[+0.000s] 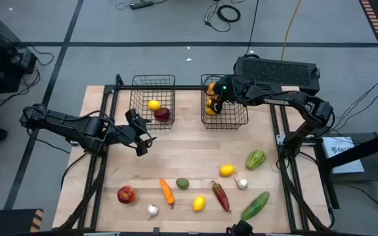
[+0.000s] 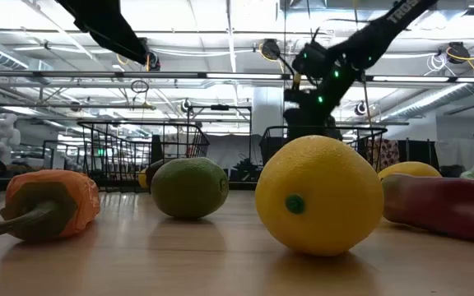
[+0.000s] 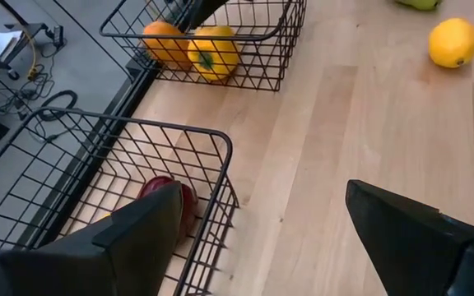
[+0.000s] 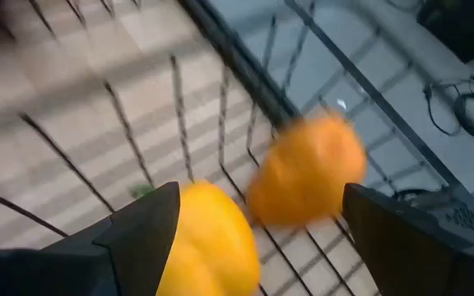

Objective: Sort produce into baskets
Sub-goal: Put the brown potato into the right mesh basket, then put the red red apple into the left mesh basket

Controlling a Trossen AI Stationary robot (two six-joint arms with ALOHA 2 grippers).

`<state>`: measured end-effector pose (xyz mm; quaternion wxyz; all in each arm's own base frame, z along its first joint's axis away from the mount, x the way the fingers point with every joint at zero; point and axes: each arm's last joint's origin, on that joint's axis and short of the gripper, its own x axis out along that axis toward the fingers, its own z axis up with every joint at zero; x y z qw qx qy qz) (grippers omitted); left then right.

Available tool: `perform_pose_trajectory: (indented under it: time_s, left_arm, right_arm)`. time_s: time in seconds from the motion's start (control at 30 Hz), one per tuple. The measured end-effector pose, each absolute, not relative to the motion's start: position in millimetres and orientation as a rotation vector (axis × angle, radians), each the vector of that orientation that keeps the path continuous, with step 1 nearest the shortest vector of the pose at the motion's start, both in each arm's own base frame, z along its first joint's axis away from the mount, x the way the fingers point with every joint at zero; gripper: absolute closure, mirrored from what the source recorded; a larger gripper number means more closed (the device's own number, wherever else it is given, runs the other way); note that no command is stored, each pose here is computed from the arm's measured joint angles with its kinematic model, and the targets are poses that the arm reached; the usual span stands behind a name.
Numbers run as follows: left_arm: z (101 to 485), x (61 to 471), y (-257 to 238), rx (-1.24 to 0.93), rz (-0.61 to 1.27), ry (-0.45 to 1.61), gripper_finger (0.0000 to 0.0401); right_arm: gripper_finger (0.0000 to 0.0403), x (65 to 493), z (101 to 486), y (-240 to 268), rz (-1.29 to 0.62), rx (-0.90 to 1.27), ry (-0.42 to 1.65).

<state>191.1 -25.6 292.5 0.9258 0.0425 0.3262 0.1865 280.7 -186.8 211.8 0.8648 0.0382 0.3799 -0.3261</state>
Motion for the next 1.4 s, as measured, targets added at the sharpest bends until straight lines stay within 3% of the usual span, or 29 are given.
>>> perform_pose_trajectory:
  time_s: [0.23,0.43,0.57,0.8,1.03,1.4]
  left_arm:
    - [292.5,190.9,-26.3,0.076,0.386,0.666,0.0057]
    - [292.0,190.9,-30.1,0.064,0.363,0.667,0.0057]
    - [289.0,193.9,-35.2,0.074,0.339,0.679,0.0057]
    - [276.6,204.1,-50.0,0.030,0.290,0.730,0.0057]
    - [264.0,188.8,-70.7,-0.056,0.200,0.896,0.0057]
    - [259.2,164.8,-104.2,-0.215,0.110,1.003,0.0057]
  right_arm:
    - [0.0072,281.3,266.9,-151.9,-0.658,0.080,0.666]
    - [0.0071,265.4,312.7,-78.6,-0.491,0.111,0.561]
    - [0.0071,259.2,322.9,-23.6,-0.321,0.152,0.526]
    - [0.0071,262.0,283.5,62.4,-0.081,0.166,0.487]
    - [0.0071,282.1,233.5,123.9,0.041,0.231,0.438]
    - [0.0071,341.4,172.2,154.4,0.025,0.130,0.499]
